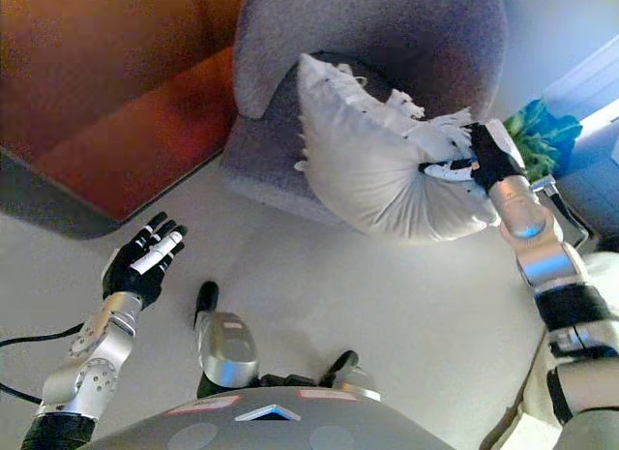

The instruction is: Pick up the pillow and put it on the sofa.

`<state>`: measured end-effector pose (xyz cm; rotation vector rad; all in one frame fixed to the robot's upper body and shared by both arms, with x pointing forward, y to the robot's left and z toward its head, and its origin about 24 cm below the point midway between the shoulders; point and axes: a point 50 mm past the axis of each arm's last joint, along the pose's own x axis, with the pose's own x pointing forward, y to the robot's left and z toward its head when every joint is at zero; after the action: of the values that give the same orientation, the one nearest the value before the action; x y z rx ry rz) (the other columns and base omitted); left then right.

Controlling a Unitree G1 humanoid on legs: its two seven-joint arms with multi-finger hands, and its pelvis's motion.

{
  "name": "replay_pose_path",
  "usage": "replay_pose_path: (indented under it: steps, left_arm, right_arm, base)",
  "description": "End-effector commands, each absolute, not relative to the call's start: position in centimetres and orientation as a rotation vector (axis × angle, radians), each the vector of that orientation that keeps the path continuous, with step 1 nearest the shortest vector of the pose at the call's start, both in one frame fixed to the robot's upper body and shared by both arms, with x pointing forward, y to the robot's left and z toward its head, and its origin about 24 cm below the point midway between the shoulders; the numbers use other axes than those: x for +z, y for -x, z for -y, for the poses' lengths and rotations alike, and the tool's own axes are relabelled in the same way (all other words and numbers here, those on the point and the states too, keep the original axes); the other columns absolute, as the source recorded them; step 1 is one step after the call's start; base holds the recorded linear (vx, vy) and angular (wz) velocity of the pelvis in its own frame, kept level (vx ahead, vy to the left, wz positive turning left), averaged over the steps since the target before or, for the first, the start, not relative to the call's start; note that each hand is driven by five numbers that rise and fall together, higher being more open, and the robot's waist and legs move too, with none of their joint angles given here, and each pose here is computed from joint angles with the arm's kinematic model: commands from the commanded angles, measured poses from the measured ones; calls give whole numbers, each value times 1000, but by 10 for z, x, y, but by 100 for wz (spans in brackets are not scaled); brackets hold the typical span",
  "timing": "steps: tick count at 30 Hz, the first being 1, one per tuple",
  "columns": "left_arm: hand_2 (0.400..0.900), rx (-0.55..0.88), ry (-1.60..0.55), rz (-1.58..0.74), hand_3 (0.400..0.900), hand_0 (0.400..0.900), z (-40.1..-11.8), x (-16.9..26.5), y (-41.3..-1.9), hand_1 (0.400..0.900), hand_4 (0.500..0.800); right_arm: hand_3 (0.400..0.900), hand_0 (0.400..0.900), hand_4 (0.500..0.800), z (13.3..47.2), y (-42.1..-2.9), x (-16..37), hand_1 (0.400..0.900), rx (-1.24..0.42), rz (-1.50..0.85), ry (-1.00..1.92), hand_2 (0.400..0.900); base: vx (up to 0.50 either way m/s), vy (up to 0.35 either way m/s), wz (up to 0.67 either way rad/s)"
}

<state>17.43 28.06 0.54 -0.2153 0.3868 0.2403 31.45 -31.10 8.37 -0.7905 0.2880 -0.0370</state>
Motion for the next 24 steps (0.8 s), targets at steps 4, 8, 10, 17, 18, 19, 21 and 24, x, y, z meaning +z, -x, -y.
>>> replay_pose_path:
  steps: [4,8,10,17,18,19,21,24]
  left_arm:
    - [900,6,57,-91,900,900,-278,82,-222,900,800]
    - [900,-20,56,-51,900,900,-279,92,-224,900,800]
    - [900,-16,56,-51,900,900,-279,95,-224,900,800]
    - [900,-28,60,-87,900,900,-274,89,-216,900,800]
    - [900,-28,62,-95,900,900,-273,87,-215,900,800]
    - [900,-28,63,-110,900,900,-272,84,-213,900,800]
    - [900,-36,59,-130,900,900,-267,77,-210,900,800]
    - [900,-42,83,-164,900,900,-260,65,-207,900,800]
  right_arm:
    - [900,900,800,359,-359,251,900,-499,-43,719,900]
    - [900,900,800,378,-350,278,900,-732,-26,718,900]
    - [900,900,800,387,-342,288,900,-882,-6,745,900]
    - [900,900,800,384,-330,314,900,-1106,196,752,900]
    - [900,900,800,381,-329,315,900,-1112,243,720,900]
    - [900,900,800,377,-330,313,900,-1102,280,698,900]
    - [900,900,800,366,-331,309,900,-1035,367,658,900]
    - [900,900,800,349,-334,288,900,-864,420,571,900]
  base:
    - [-105,-244,14]
    - [-77,-81,0]
    - [-20,-70,-1]
    - [1,23,-12]
    - [19,109,-20]
    - [37,149,-21]
    - [42,205,-25]
    - [-46,272,-38]
